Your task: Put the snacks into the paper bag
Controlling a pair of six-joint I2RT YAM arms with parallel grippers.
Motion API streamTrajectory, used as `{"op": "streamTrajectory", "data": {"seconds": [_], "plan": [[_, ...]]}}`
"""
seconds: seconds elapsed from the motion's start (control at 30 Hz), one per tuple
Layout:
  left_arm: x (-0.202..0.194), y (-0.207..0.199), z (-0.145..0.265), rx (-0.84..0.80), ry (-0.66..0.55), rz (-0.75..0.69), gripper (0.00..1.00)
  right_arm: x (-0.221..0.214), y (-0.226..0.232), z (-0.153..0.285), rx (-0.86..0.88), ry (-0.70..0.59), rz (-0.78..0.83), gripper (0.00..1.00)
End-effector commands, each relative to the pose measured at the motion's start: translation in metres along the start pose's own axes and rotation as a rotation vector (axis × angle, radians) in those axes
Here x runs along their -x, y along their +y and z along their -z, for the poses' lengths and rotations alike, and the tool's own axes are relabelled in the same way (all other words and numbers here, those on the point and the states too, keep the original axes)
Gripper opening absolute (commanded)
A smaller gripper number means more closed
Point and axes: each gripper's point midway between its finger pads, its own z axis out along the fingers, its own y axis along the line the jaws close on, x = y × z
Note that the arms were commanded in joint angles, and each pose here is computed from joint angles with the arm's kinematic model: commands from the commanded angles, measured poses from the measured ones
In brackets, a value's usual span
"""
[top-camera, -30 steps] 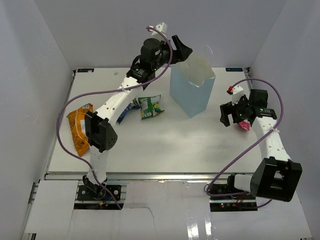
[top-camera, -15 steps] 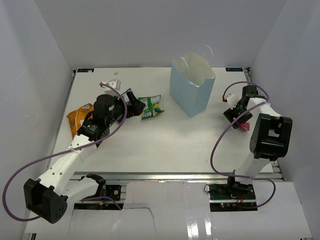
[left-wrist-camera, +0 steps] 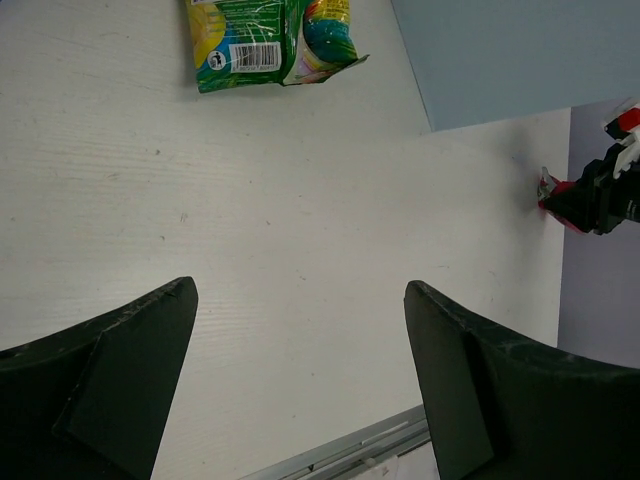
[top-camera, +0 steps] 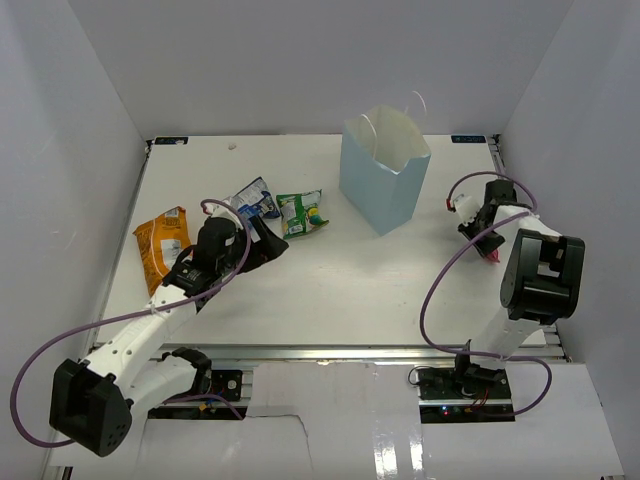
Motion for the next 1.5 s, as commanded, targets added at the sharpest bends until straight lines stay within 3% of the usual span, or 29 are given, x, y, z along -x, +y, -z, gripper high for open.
{"op": "streamTrajectory", "data": {"seconds": [0.0, 0.2, 0.43, 0.6, 0.77, 0.87, 1.2, 1.27, 1.37, 1.4, 1.47], "plan": [[0.005, -0.012, 0.002, -0.049, -0.008, 0.027, 0.95, -0.005, 0.016, 0.009, 0.04, -0.042, -0.029, 0.2], [-0.003, -0.01, -0.002, -0.06, 0.009, 0.044, 0.94, 0.03, 0.029, 0.069, 0.148, -0.296, -0.134, 0.09], [-0.003, -0.012, -0.006, -0.068, 0.021, 0.028, 0.94, 0.125, 0.023, 0.205, 0.269, -0.793, -0.196, 0.08], [-0.004, -0.013, -0.009, -0.072, 0.025, 0.023, 0.94, 0.187, 0.009, 0.329, 0.294, -1.137, -0.095, 0.08], [-0.005, -0.014, -0.011, -0.081, 0.034, 0.031, 0.94, 0.235, 0.021, 0.404, 0.388, -1.321, -0.051, 0.08], [-0.004, -0.016, -0.011, -0.083, 0.034, 0.031, 0.94, 0.273, 0.053, 0.406, 0.44, -1.325, 0.013, 0.08], [-0.002, -0.016, -0.005, -0.072, 0.024, 0.046, 0.93, 0.34, 0.018, 0.331, 0.188, -1.208, -0.097, 0.09], [-0.001, -0.016, -0.005, -0.072, 0.022, 0.055, 0.93, 0.343, 0.021, 0.316, 0.189, -1.177, -0.086, 0.15], [0.0, -0.018, -0.007, -0.071, 0.025, 0.057, 0.93, 0.343, 0.031, 0.296, 0.214, -1.134, -0.071, 0.31], [0.001, -0.019, -0.008, -0.071, 0.025, 0.059, 0.93, 0.342, 0.032, 0.295, 0.211, -1.13, -0.07, 0.42], [0.003, -0.022, -0.011, -0.071, 0.034, 0.058, 0.93, 0.341, 0.033, 0.293, 0.213, -1.124, -0.074, 0.5]]}}
